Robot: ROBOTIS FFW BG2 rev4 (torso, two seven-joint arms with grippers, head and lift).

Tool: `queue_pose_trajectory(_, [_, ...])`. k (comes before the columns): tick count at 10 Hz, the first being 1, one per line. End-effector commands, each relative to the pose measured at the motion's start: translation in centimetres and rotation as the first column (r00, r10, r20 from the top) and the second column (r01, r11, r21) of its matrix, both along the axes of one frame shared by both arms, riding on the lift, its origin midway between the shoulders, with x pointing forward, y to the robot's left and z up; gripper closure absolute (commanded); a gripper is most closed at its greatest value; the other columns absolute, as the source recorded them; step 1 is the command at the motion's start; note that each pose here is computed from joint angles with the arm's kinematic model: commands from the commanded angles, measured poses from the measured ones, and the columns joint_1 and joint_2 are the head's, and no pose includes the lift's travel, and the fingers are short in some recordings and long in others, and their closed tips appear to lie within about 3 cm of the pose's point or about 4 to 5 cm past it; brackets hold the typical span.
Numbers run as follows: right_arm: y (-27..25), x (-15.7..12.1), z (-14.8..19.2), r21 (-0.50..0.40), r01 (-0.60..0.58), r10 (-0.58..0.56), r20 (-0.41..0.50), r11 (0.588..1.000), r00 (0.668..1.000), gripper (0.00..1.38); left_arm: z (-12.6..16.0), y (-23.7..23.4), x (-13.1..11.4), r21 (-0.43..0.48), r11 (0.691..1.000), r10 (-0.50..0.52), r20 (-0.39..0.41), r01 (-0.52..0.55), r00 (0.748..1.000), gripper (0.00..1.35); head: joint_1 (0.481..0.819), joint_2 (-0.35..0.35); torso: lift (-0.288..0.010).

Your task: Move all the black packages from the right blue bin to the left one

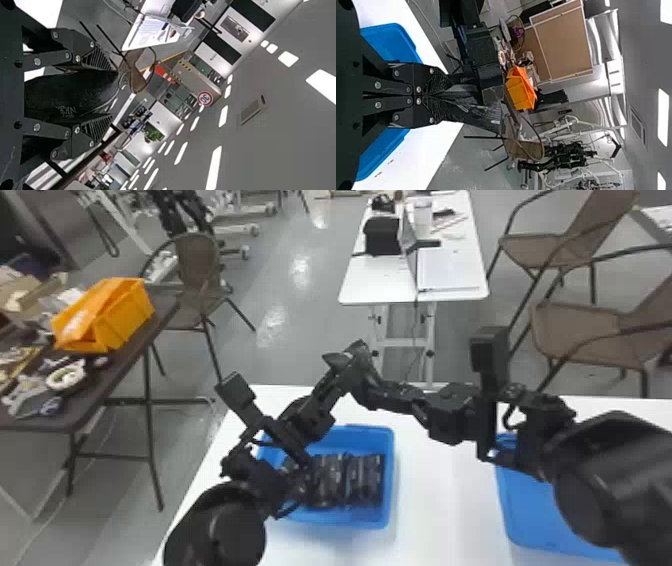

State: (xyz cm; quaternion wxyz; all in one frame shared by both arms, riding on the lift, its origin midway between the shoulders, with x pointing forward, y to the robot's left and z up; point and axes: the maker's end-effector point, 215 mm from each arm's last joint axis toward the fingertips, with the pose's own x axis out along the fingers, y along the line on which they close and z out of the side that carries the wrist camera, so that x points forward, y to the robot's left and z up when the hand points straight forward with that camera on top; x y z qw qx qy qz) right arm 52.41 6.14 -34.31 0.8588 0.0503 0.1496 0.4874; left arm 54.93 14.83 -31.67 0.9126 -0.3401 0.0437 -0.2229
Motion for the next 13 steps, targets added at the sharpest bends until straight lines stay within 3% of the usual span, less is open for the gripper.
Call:
queue_pose_trajectory(1, [0.0,0.0,-0.1,0.003,0.001,-0.001,-0.001,1.000,1.000,1.28,0.1,-0.5,-0.1,-0.036,0.999,-0.002,0.008,0.002,1.000,1.21,0.695,0.215,0.000])
queue_pose_trajectory(3, [0.1,0.4,0.0,0.028,0.018,-0.018,-0.003,0.999,1.000,1.26,0.6,-0.2,-0.1,-0.052,0.999,0.015,0.023,-0.014,1.000,1.21,0.695,0.208,0.000])
queue_pose_trajectory(4, [-0.1,1.1,0.3,0.065,0.038,-0.038,0.006,0.997,0.999,0.82,0.9,0.3,-0.2,-0.059,0.998,0.041,0.039,-0.039,0.998,1.21,0.695,0.208,0.000])
queue_pose_trajectory(5, [-1.3,2.2,1.4,0.092,0.076,-0.082,0.059,0.993,0.995,0.21,1.0,1.6,-0.1,-0.032,0.996,0.088,0.060,-0.086,0.994,1.21,0.695,0.211,0.000])
queue_pose_trajectory(6, [-4.0,3.3,3.1,0.096,0.133,-0.145,0.125,0.986,0.982,0.00,0.5,3.3,0.0,0.072,0.989,0.124,0.082,-0.130,0.989,1.21,0.695,0.212,0.000])
queue_pose_trajectory(7, [-7.5,4.0,4.7,0.136,0.223,-0.245,0.169,0.965,0.955,0.12,0.4,5.6,0.0,0.197,0.960,0.173,0.133,-0.198,0.976,1.21,0.690,0.210,0.000])
queue_pose_trajectory(8, [-11.9,4.4,5.0,0.130,0.332,-0.353,0.212,0.934,0.911,0.23,-0.8,7.9,-0.6,0.340,0.903,0.215,0.169,-0.262,0.962,1.21,0.676,0.197,0.000])
queue_pose_trajectory(10, [-18.0,3.4,2.1,0.113,0.464,-0.477,0.168,0.879,0.863,0.33,-3.3,11.6,-2.5,0.632,0.702,0.213,0.251,-0.326,0.944,1.21,0.676,0.170,0.000])
queue_pose_trajectory(11, [-19.3,2.7,1.0,0.110,0.490,-0.502,0.145,0.865,0.853,0.34,-5.0,11.9,-3.4,0.698,0.639,0.189,0.266,-0.325,0.945,1.21,0.695,0.156,0.000])
queue_pose_trajectory(13, [-20.1,2.2,0.1,0.098,0.511,-0.520,0.131,0.854,0.844,0.34,-6.7,10.5,-4.1,0.764,0.569,0.124,0.285,-0.303,0.950,1.21,0.695,0.137,0.000])
